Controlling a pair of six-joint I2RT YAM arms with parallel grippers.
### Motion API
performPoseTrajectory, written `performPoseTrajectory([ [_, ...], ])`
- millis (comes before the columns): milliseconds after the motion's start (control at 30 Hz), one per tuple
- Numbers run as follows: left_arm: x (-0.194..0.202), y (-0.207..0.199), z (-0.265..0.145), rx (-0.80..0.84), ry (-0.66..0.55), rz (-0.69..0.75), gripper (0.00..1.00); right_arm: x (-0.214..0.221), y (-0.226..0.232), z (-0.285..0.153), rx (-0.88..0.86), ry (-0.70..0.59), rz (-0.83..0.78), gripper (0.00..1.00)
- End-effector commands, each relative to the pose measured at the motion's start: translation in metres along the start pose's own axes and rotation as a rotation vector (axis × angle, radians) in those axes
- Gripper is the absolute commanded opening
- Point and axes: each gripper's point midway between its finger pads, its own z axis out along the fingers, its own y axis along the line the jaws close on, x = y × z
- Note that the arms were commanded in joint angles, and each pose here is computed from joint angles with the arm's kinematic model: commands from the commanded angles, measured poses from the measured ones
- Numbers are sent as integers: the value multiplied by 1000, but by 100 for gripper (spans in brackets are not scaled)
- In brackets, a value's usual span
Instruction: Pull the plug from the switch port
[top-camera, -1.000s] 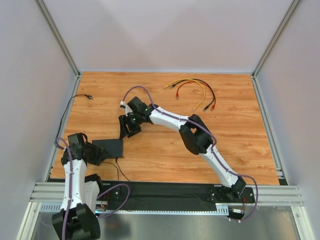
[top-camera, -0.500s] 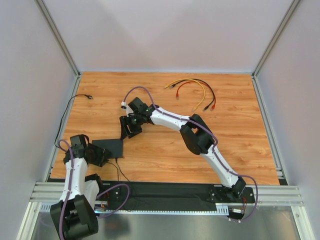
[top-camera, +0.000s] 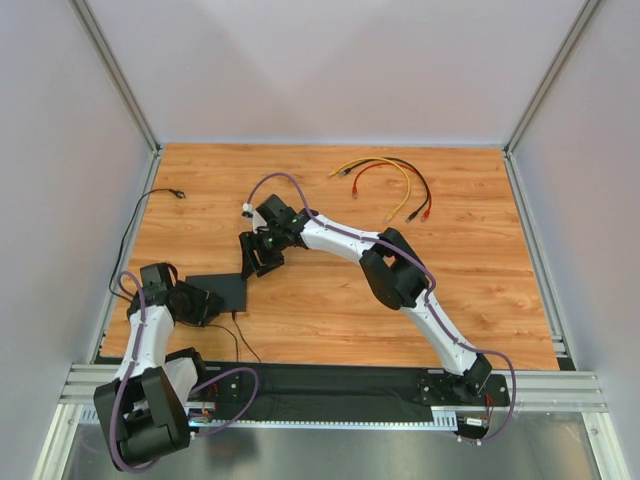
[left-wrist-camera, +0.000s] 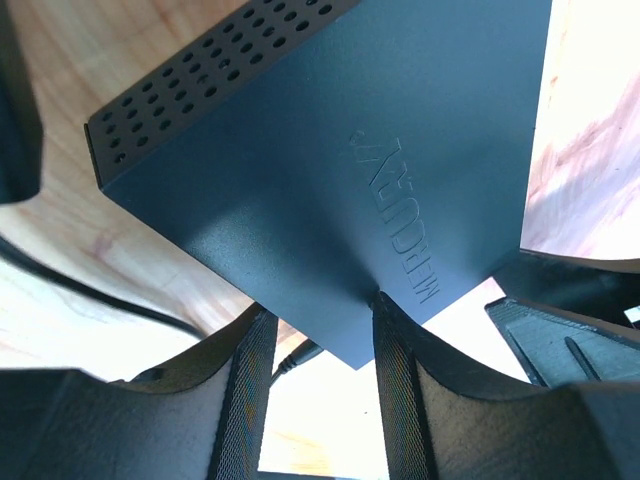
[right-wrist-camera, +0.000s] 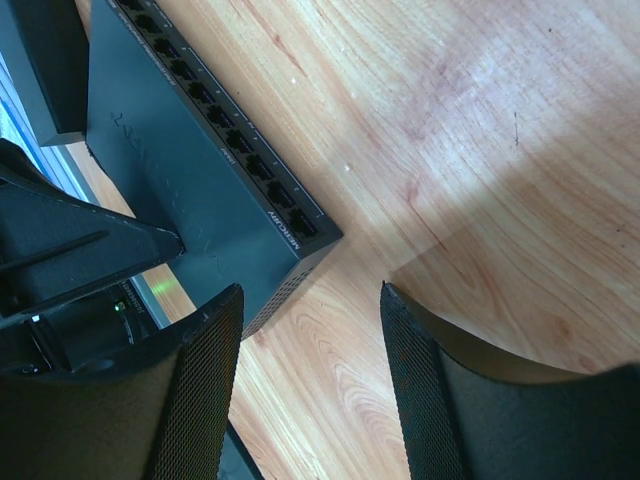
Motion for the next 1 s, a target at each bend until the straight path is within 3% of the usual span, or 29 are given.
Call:
performPoseTrajectory([
  [0,-10,9,7,-51,-48,10,48,-17,16,-11,-43,-51,-12,59],
  [400,-15,4,9,-47,-55,16,47,-17,25,-3,-122,-40,30,54],
  [967,-22,-10,16,-15,-44,13,45,-19,14,12,-102,-30,61,50],
])
